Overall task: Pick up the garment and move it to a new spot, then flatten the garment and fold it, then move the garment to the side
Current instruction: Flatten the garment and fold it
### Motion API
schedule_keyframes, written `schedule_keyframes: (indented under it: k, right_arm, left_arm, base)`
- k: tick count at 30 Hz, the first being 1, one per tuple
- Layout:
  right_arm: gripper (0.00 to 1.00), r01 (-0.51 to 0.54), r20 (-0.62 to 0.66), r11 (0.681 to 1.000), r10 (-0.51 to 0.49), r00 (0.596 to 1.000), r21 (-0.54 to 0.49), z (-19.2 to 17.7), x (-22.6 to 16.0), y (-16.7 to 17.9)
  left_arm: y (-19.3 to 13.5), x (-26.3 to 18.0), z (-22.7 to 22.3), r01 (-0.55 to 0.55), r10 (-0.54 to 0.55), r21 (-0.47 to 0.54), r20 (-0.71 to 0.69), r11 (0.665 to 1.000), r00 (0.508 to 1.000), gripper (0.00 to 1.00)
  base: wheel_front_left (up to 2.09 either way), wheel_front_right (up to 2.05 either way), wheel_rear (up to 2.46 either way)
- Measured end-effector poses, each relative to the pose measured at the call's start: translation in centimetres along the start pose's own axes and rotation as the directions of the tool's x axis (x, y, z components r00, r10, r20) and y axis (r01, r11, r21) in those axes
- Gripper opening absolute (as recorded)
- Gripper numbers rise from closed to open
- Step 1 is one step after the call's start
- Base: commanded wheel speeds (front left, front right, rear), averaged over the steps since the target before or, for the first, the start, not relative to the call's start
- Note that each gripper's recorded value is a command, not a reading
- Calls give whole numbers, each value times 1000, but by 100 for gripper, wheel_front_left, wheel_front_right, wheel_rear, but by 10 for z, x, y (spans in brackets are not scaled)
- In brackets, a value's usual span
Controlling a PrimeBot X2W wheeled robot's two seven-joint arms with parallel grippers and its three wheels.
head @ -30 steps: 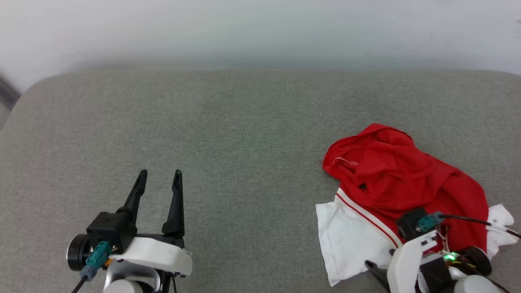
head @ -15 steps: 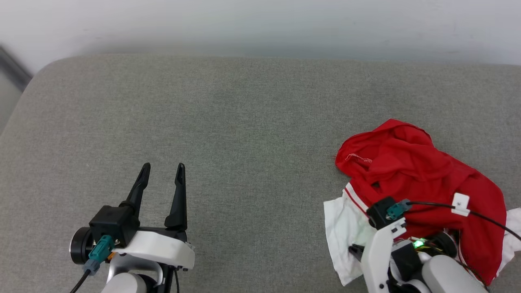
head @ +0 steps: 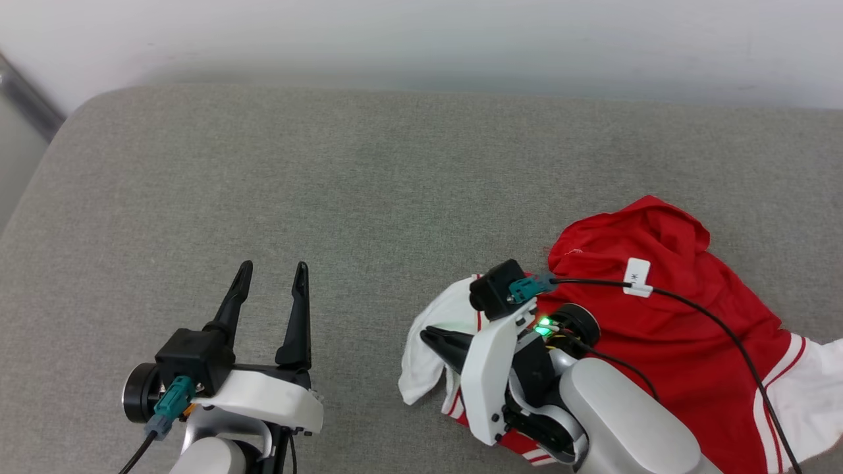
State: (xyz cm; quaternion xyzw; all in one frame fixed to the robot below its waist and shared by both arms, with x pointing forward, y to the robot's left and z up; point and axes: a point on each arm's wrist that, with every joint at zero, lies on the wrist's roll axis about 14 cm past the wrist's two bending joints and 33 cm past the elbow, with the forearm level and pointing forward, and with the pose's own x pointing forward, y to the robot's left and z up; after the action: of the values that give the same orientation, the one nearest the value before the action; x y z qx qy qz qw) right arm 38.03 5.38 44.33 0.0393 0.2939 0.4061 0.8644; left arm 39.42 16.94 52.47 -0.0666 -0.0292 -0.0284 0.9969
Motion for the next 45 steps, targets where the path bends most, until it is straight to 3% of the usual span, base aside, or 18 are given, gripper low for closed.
schedule_keyframes:
  k: [5, 12, 13, 14, 19, 23, 26, 31, 37, 45]
  right_arm:
    - [0, -71, -4, 997, 71, 997, -10, 2, 20, 18]
    - [1, -51, -107, 998, 56, 993, 45, -39, 33, 6]
    - [44, -45, -112, 998, 51, 992, 52, -43, 33, 5]
    - [100, -43, -104, 997, 49, 993, 60, -43, 33, 4]
    - [100, -74, 54, 993, 69, 996, 91, -16, 28, 14]
    - [100, -78, 214, 994, 60, 975, 72, 17, 15, 13]
    - [100, -20, 347, 998, -1, 938, 58, 43, -4, -7]
    - [100, 148, 515, 987, -157, 843, 60, 70, -47, -55]
    - [100, 364, 611, 922, -365, 702, 133, 75, -112, -116]
    - [100, 575, 601, 790, -570, 560, 214, 49, -195, -155]
  left_arm:
    - [2, 0, -3, -10, 10, -8, -3, 1000, 1000, 100]
    - [9, 1, -12, -34, 34, -16, -22, 999, 999, 100]
    - [9, 1, -13, -34, 34, -16, -24, 999, 999, 100]
    - [9, 1, -14, -34, 34, -16, -24, 999, 999, 100]
    - [7, 2, -12, -28, 27, -15, -19, 1000, 999, 100]
    - [6, 0, -8, -22, 22, -11, -5, 1000, 1000, 100]
    - [6, -4, -6, -26, 26, -10, -3, 1000, 1000, 100]
    - [4, -11, 2, -22, 22, -7, 17, 1000, 1000, 100]
    - [5, -16, 8, -21, 21, 6, 25, 1000, 999, 100]
    - [2, -20, 8, -8, 8, 18, 11, 1000, 1000, 100]
  base:
    - [0, 0, 0]
    - [0, 0, 0]
    - [0, 0, 0]
    - [0, 0, 0]
    - [0, 0, 0]
    - [0, 0, 0]
    - [0, 0, 0]
    - [0, 0, 0]
    - [0, 0, 0]
    - [0, 0, 0]
